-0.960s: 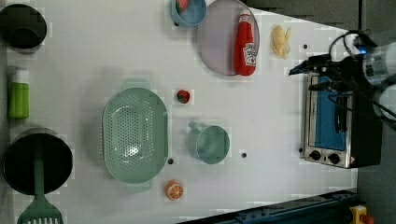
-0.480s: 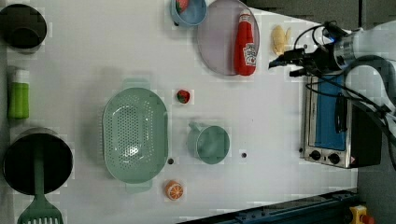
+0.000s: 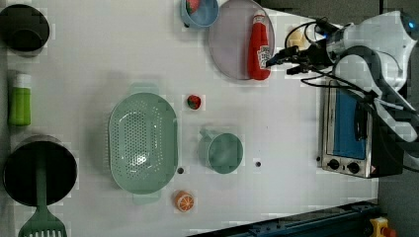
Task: Pick ketchup from plate and place it on table.
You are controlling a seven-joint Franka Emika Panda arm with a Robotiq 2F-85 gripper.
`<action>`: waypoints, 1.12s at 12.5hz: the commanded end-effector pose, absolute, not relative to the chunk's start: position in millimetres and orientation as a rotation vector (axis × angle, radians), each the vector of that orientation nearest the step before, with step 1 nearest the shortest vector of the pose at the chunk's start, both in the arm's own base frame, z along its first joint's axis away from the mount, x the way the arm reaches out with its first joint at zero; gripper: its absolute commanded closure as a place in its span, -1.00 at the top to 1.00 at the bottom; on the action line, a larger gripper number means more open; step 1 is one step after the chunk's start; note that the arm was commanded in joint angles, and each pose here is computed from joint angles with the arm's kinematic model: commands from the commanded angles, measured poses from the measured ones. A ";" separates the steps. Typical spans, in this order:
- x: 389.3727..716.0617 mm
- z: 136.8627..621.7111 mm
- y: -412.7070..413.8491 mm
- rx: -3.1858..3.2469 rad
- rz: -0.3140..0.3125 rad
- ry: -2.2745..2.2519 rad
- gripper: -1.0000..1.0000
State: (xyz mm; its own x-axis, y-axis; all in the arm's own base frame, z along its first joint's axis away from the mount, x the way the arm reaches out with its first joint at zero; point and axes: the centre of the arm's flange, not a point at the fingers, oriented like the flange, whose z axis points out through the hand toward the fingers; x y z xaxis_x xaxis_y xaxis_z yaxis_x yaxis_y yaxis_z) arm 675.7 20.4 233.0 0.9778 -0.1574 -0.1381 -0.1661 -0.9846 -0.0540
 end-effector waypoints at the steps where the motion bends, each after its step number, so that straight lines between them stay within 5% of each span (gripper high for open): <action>1: 694.3 227.8 31.2 -3.064 0.059 0.072 1.00; 8: 707.7 171.3 37.4 -3.078 -0.111 0.034 1.00; 10: 707.1 160.0 36.0 -3.078 -0.117 0.038 1.00; 11: 708.2 159.9 37.1 -3.076 -0.128 0.037 0.92; 14: 711.9 168.1 36.8 -3.073 -0.149 0.040 0.20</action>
State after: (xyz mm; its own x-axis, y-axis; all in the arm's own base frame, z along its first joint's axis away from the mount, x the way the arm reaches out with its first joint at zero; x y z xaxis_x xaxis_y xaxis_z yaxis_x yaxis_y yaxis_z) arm 701.2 41.3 148.1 0.9978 -0.0475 0.0473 -0.0446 -0.9972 -0.0599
